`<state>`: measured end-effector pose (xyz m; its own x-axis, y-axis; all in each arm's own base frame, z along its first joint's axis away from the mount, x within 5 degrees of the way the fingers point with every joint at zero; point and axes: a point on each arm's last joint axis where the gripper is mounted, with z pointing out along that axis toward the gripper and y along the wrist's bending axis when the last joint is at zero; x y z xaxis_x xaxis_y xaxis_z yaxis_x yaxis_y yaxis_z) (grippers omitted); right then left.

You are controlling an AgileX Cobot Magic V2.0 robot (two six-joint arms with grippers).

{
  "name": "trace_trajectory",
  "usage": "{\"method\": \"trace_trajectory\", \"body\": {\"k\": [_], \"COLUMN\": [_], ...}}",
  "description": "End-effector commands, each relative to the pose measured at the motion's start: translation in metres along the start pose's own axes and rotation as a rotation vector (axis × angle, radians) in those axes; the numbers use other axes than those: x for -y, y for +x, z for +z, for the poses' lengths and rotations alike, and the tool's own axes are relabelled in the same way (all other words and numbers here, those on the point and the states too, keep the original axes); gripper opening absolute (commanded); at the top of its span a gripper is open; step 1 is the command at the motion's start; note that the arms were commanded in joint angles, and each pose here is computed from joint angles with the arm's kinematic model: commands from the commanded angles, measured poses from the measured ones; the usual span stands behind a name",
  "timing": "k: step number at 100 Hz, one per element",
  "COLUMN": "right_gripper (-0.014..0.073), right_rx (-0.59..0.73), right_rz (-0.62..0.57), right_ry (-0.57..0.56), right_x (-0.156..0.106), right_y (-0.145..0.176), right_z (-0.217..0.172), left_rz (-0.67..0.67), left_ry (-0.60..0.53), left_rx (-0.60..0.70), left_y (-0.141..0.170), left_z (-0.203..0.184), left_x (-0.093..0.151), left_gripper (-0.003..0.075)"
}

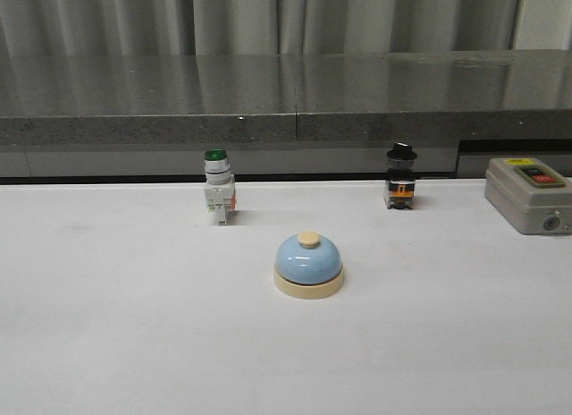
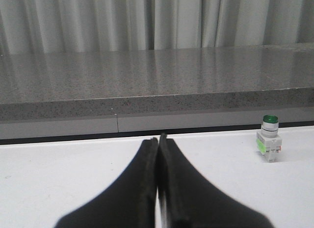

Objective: Place and press bell with both arms

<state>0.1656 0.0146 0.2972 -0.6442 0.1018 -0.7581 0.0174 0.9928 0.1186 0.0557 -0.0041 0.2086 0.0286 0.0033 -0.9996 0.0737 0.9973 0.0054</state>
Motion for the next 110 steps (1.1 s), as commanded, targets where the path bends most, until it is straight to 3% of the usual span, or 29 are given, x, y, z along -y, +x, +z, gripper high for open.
{"method": "trace_trajectory", "body": {"k": [1, 15, 33, 68, 94, 110], "right_gripper": [-0.0062, -0.0058, 0.0012, 0.0008, 0.0008, 0.0008], "right_rx": [0.093, 0.093, 0.093, 0.109, 0.103, 0.053], "right_rz": [-0.005, -0.005, -0.005, -0.036, -0.102, -0.167], "right_ry": [-0.014, -0.014, -0.014, -0.059, -0.150, -0.223], "right_x": [-0.002, -0.002, -0.002, -0.012, -0.039, -0.072], "right_y": [-0.016, -0.016, -0.016, -0.019, -0.037, -0.050], "right_z": [-0.007, -0.007, -0.007, -0.009, 0.007, 0.035], "left_rz": [-0.010, -0.010, -0.010, -0.010, -0.010, -0.010], "left_ry": [-0.001, -0.001, -0.001, -0.001, -0.001, -0.001], "left_rx": [0.060, 0.060, 0.060, 0.060, 0.060, 0.060], "left_y": [0.010, 0.010, 0.010, 0.010, 0.010, 0.010], "left_z": [-0.001, -0.001, -0.001, -0.001, -0.001, -0.001], "left_x": [0.000, 0.000, 0.000, 0.000, 0.000, 0.000], "left_gripper": [-0.0021, -0.0021, -0.0021, -0.0021, -0.0021, -0.0021]}}
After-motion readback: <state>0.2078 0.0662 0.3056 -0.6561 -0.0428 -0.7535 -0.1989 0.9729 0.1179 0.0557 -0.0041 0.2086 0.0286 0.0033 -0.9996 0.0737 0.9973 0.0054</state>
